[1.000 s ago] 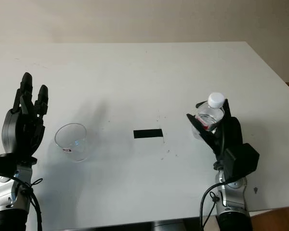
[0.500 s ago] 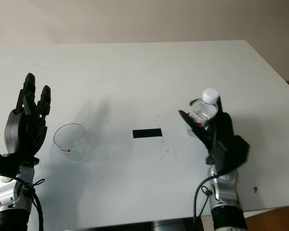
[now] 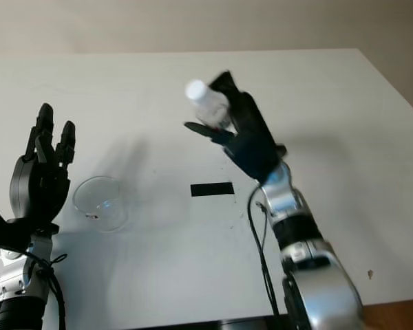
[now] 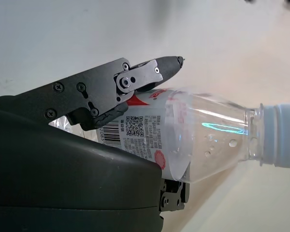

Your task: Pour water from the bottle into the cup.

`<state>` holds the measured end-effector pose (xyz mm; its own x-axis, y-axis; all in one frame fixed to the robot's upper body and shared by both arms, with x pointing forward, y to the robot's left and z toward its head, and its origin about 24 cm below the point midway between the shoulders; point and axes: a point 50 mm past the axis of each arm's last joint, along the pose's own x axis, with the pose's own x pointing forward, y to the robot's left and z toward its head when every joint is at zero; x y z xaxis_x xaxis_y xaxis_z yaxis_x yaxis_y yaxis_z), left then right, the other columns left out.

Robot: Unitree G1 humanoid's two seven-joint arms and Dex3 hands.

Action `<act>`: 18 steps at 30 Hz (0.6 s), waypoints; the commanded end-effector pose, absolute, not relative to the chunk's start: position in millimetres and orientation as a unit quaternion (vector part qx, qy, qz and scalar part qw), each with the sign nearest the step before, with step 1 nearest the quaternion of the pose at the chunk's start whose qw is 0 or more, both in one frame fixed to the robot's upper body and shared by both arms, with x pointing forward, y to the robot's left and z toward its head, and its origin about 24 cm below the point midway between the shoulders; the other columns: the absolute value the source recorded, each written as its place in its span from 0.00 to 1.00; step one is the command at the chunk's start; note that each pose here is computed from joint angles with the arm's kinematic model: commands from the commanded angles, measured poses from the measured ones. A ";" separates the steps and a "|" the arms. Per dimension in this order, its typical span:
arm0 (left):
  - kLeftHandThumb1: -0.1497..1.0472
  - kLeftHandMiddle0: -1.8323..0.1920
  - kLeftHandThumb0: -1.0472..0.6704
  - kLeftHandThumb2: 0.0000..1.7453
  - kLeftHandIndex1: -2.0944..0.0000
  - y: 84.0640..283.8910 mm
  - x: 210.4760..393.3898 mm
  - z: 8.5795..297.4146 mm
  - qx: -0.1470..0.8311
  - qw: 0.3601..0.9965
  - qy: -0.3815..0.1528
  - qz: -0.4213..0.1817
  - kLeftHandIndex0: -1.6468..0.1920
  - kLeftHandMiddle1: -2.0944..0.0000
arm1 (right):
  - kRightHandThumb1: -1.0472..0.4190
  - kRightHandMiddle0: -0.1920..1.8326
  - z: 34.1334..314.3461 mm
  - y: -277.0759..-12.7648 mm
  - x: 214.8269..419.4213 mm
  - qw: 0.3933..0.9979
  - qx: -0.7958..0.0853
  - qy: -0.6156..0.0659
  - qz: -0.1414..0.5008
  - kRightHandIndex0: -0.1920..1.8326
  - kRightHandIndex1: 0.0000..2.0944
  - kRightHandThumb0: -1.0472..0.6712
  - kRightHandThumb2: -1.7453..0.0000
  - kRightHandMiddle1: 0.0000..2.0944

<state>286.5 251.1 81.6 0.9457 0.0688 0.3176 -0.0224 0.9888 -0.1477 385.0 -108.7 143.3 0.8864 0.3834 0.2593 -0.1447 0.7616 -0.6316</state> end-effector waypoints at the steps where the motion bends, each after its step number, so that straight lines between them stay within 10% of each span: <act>1: 1.00 0.89 0.13 0.36 1.00 250.2 287.8 84.7 -0.071 0.982 -0.172 0.022 0.92 1.00 | 0.00 0.37 152.1 -101.0 390.1 0.910 -0.328 -0.199 0.154 0.53 1.00 0.54 0.88 1.00; 18: 1.00 0.90 0.13 0.35 1.00 245.3 287.7 81.0 -0.075 0.983 -0.164 0.024 0.93 1.00 | 0.02 0.40 156.7 -74.7 386.9 0.822 -0.461 -0.288 0.170 0.60 1.00 0.55 0.88 1.00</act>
<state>287.1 248.7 80.2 0.9467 0.0778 0.3125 -0.0299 0.9874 -0.1554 386.6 -76.8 144.6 0.8030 0.5303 0.2720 -0.0524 0.5175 -0.8541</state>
